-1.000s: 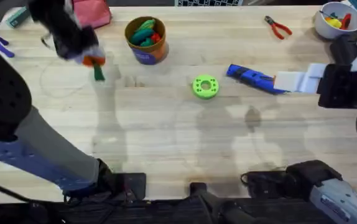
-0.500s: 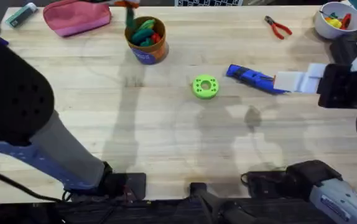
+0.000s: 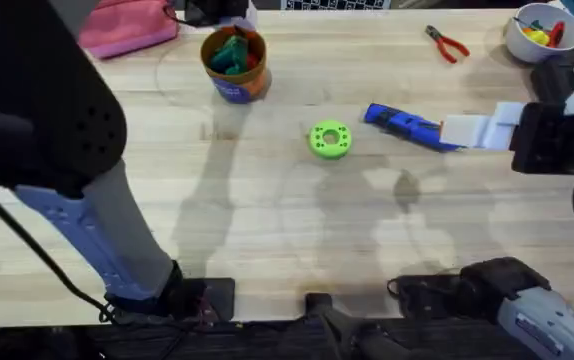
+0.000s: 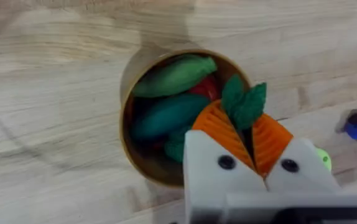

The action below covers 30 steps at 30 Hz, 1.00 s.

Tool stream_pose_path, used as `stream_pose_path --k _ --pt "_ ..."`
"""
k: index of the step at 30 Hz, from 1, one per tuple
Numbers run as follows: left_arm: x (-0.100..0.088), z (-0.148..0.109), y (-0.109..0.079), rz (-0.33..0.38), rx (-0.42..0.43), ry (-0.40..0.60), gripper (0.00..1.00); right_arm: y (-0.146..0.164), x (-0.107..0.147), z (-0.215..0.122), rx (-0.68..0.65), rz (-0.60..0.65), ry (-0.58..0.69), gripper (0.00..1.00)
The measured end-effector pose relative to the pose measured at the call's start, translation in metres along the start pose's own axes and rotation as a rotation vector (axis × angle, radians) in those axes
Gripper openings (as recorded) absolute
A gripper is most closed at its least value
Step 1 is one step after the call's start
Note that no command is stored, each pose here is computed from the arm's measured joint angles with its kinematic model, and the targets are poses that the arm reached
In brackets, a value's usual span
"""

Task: Pick up the gripper from the table and insert it into the empty holder that is missing its gripper. Then pick up a screw, insert it into the mounting hole, and use the screwdriver to tighten it. Finally, clean up the table by picking up the vegetable and placing it into the bucket.

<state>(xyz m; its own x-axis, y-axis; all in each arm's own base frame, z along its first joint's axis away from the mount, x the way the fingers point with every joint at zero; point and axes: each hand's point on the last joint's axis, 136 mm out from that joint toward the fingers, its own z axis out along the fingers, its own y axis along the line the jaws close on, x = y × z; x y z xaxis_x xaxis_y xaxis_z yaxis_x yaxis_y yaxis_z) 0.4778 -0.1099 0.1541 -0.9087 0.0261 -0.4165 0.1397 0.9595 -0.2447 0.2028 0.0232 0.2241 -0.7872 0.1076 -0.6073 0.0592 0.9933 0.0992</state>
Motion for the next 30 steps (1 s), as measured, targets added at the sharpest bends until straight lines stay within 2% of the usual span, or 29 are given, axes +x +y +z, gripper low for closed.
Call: stream_pose_path --k 11,17,18,22,24,27,30 --pt "0.004 0.004 0.0 0.002 0.0 0.018 0.038 0.0 0.0 0.0 0.0 0.0 0.0 0.991" --pt "0.006 0.004 0.0 -0.006 -0.002 0.028 0.933 0.0 0.0 0.0 0.0 0.0 0.0 0.991" --pt "0.008 0.004 0.0 -0.007 -0.003 0.032 0.973 0.0 0.0 0.0 0.0 0.0 0.0 0.99" --pt "0.014 -0.003 0.0 -0.012 -0.011 0.052 0.985 0.0 0.0 0.0 0.0 0.0 0.0 0.991" --pt "0.013 -0.015 -0.001 -0.009 -0.019 0.039 0.986 0.0 0.0 0.0 0.0 0.0 0.0 0.991" --pt "0.014 -0.045 -0.004 0.001 -0.038 0.011 0.986 0.0 0.0 0.0 0.0 0.0 0.0 0.991" --pt "0.019 -0.087 -0.009 0.022 -0.055 -0.023 0.987 0.0 0.0 0.0 0.0 0.0 0.0 0.991"
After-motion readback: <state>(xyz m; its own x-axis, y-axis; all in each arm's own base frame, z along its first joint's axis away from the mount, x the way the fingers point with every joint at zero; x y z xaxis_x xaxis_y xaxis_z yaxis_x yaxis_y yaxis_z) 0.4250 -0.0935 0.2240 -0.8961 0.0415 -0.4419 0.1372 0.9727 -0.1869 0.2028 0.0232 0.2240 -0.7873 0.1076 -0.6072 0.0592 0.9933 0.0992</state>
